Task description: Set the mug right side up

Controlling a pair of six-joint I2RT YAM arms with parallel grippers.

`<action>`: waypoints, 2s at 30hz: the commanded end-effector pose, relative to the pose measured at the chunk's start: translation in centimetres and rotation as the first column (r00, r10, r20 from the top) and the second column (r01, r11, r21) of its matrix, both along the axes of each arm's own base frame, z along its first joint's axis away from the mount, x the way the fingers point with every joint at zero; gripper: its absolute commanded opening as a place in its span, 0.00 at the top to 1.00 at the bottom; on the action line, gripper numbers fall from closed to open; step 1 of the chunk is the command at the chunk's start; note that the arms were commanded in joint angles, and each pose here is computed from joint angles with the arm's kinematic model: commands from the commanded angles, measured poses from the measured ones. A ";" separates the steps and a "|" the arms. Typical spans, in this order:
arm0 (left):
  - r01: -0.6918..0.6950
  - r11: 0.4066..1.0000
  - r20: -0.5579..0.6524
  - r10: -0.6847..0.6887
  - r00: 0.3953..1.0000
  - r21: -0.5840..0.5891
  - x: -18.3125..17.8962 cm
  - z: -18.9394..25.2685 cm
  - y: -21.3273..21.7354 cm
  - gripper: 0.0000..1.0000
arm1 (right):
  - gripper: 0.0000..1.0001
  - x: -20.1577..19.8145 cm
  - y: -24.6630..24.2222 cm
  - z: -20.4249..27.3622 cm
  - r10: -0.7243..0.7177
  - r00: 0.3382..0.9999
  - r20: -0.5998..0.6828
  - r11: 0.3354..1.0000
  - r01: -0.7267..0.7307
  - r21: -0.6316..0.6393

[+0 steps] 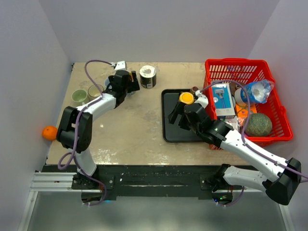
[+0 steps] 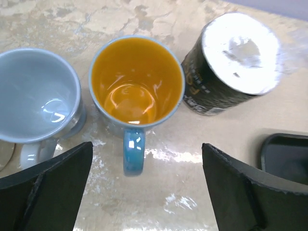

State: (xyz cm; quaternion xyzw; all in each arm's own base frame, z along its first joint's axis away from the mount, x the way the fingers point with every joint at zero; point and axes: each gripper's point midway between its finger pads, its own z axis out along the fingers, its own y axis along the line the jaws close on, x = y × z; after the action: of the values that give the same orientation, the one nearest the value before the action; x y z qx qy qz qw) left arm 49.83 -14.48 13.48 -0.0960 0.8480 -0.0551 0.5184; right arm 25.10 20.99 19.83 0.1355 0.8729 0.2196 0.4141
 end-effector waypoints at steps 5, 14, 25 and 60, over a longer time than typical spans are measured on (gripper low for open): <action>0.127 0.981 0.142 -0.106 0.984 -0.147 -5.6 10.0 -0.7 0.01 | 0.01 1.9 -4.1 -1.1 -0.008 0.999 0.036 0.924 0.021 -0.381; 0.299 0.919 0.164 -0.264 0.950 -0.257 -14.4 11.3 -1.4 0.01 | 0.01 4.7 -6.2 -5.0 -0.044 0.999 -0.008 0.731 0.026 -0.682; 0.321 0.919 0.131 -0.298 0.945 -0.229 -18.4 10.0 -0.2 0.01 | 0.01 6.5 -8.1 -10.6 -0.097 0.989 -0.109 0.617 -0.026 -0.786; 0.308 0.921 0.081 -0.297 0.951 -0.240 -19.6 7.9 0.2 0.01 | 0.43 5.0 -6.6 -13.2 0.004 0.979 -0.202 0.769 -0.133 -0.625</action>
State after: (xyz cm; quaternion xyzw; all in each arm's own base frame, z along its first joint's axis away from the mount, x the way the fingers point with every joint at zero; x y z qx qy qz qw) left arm 30.17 -14.17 20.59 -0.0298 0.8357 -0.2349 0.4956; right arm 28.95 13.65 5.26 -0.0444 0.9425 -0.1055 0.3141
